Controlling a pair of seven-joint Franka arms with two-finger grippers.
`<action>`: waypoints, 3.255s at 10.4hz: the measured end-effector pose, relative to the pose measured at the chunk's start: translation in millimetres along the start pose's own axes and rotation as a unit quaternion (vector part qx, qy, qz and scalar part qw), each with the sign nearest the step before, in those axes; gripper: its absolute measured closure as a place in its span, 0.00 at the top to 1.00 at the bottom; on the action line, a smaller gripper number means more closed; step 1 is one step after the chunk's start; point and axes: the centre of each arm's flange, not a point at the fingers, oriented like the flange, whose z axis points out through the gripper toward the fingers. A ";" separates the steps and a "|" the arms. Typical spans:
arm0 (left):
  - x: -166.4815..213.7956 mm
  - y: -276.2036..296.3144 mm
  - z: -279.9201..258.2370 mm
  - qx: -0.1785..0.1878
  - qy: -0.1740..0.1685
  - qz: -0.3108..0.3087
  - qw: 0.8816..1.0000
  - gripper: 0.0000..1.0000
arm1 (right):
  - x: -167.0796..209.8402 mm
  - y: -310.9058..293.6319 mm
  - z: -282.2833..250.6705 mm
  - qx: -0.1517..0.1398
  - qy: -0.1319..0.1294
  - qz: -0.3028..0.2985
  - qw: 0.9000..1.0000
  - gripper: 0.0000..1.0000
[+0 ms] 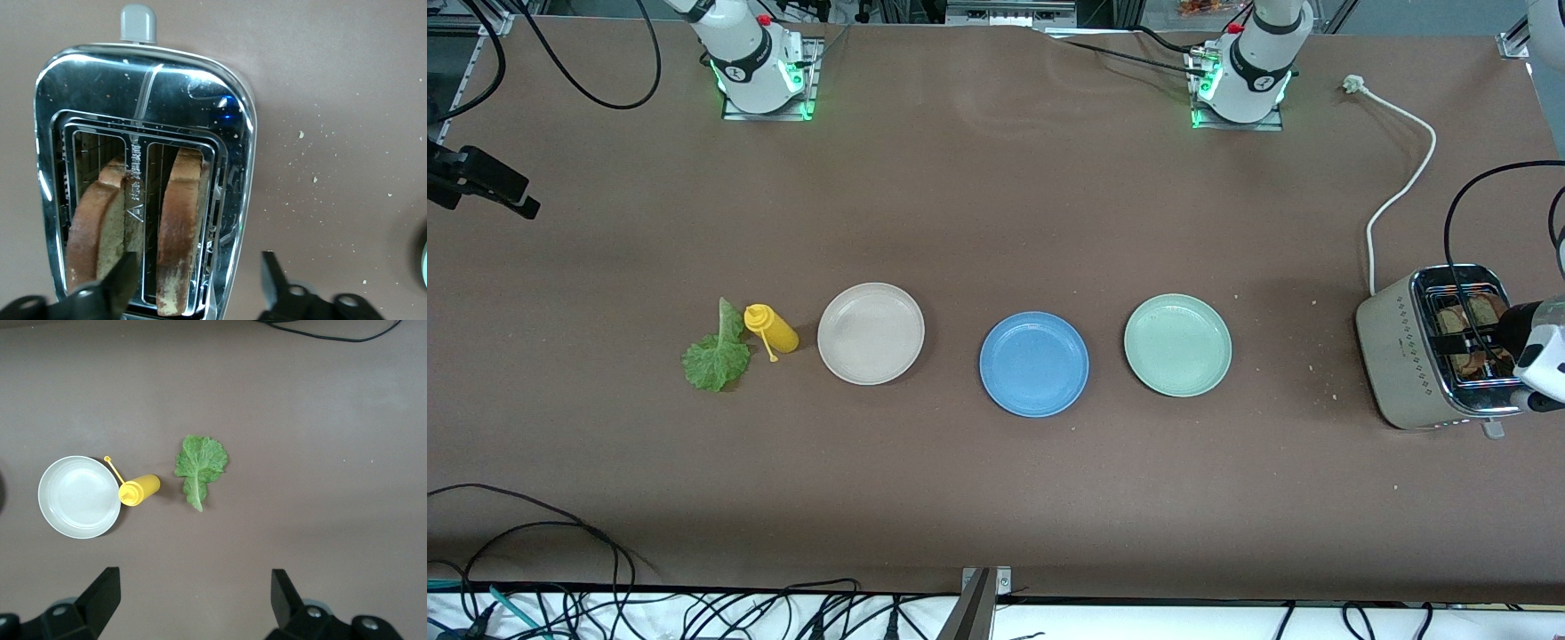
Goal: Make sandwich in blue plate with both arms
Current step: 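Reach the left gripper down to the toaster and grasp a bread slice, then lift the bread slice out of the toaster with the left gripper, then carry the bread slice over the blue plate and lower it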
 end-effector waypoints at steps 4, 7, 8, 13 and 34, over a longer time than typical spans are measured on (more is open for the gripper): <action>0.4 -2.0 -1.6 0.002 0.002 0.000 1.000 0.30 | 0.0 0.0 0.0 0.000 0.000 0.000 1.000 1.00; 0.3 -3.4 -1.9 0.005 0.002 -0.001 1.000 0.11 | 0.0 0.0 0.0 0.000 0.000 0.000 1.000 1.00; -0.2 -4.1 -2.6 0.005 0.000 -0.001 1.000 0.11 | 0.0 0.0 0.0 0.000 0.000 0.000 1.000 1.00; -49.3 -18.8 -85.2 0.004 -0.006 0.015 1.000 0.10 | 0.0 0.1 -0.1 0.000 0.000 0.000 1.000 1.00; -48.4 288.6 -82.0 -0.239 0.006 0.110 0.965 0.08 | 0.1 0.5 -1.2 0.000 0.001 0.000 1.000 1.00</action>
